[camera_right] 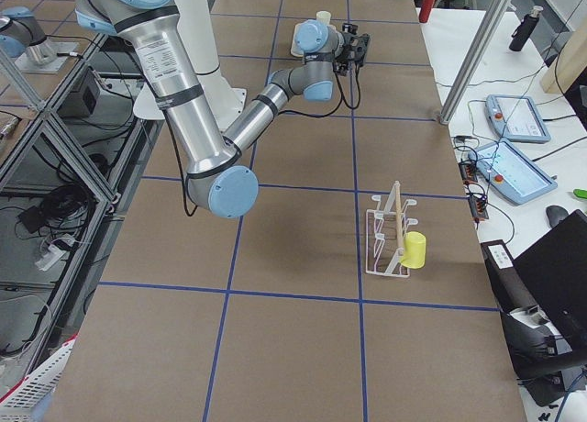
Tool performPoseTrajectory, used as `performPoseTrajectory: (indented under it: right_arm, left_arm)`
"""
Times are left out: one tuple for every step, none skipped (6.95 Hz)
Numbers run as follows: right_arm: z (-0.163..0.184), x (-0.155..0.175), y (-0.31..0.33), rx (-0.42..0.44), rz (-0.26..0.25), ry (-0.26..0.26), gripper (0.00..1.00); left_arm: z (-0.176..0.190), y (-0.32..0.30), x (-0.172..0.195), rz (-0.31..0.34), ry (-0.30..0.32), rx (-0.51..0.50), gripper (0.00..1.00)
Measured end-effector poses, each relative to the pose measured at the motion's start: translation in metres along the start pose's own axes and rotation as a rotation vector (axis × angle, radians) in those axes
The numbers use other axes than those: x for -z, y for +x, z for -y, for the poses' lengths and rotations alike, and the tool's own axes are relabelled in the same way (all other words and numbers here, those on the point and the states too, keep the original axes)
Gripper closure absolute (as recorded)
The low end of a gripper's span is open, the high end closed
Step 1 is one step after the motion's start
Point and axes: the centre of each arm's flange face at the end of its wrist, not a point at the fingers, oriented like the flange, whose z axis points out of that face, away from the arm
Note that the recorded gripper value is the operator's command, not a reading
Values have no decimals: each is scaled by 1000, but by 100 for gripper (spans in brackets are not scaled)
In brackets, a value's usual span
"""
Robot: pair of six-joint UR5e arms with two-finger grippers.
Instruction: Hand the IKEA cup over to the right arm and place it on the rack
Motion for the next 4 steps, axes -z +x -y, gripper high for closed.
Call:
performPoseTrajectory:
  right_arm:
    - [-22,-15,-8,-29,28,7,0]
    - [-52,-33,-17,-61,62,17,0]
    - [-80,-46,-26,-103,101,26,0]
    - [-103,-55,-33,-145,144,34,0]
  left_arm:
    - [6,16,-3,-85,0,31,100]
    - [14,27,-13,-158,7,61,100]
    - [23,31,-24,-222,14,88,100]
    - [30,29,-32,-272,26,110,100]
